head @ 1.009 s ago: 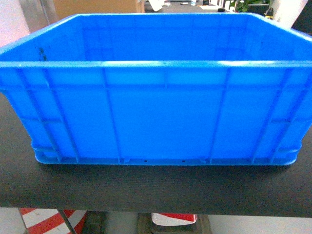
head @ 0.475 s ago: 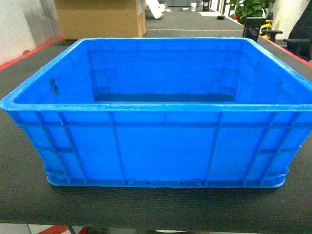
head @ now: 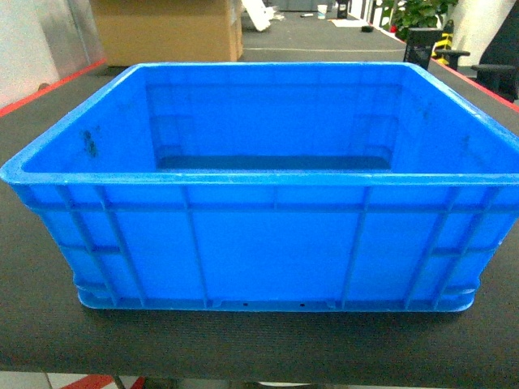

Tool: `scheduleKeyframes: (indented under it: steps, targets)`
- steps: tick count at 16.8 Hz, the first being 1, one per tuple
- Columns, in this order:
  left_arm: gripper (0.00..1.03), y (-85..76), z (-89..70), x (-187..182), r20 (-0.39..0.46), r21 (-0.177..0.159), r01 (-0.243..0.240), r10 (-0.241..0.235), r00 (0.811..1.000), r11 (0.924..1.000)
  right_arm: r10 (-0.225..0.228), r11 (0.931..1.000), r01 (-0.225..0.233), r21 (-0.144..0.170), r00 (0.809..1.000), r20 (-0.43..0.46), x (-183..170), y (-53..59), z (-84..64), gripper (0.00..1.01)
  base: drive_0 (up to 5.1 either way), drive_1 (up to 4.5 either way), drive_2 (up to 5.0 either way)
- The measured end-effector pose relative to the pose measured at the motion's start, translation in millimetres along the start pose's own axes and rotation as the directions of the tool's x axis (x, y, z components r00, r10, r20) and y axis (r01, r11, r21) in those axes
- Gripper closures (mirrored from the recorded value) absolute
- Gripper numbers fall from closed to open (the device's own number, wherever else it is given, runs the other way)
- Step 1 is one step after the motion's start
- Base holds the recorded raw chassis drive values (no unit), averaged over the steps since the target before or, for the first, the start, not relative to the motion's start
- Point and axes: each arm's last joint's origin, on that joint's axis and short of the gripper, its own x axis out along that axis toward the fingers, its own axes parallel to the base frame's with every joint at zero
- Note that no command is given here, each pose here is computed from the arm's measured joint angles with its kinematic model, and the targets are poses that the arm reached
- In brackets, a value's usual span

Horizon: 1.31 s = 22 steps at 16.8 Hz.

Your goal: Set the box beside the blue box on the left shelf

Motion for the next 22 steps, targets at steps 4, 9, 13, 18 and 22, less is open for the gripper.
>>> scheduleKeyframes:
  steps: [4,9,13,18,22]
  targets:
    - [0.05,0.0,0.0,0.0,0.000,0.000,0.000,0.000,1.000,1.0000,0.000,1.0000,0.000,0.000,1.000,0.000,0.0,0.0,0.0,0.03,0.0,0.00,0.0]
    - [0.05,0.0,0.0,0.0,0.000,0.000,0.000,0.000,1.000,1.0000,0.000,1.0000,0.000,0.000,1.000,0.000,0.0,0.0,0.0,0.03,0.0,0.00,0.0]
    - [0.05,0.0,0.0,0.0,0.000,0.000,0.000,0.000,1.000,1.0000,0.000,1.0000,0.000,0.000,1.000,0.000,0.0,0.0,0.0,0.03,0.0,0.00,0.0]
    - [0.05,0.0,0.0,0.0,0.000,0.000,0.000,0.000,1.000,1.0000,0.000,1.0000,0.000,0.000,1.000,0.000,0.0,0.0,0.0,0.03,0.0,0.00,0.0]
    - [0.05,0.0,0.0,0.0,0.000,0.000,0.000,0.000,1.000,1.0000,0.000,1.0000,0.000,0.000,1.000,0.000,0.0,0.0,0.0,0.03,0.0,0.00,0.0]
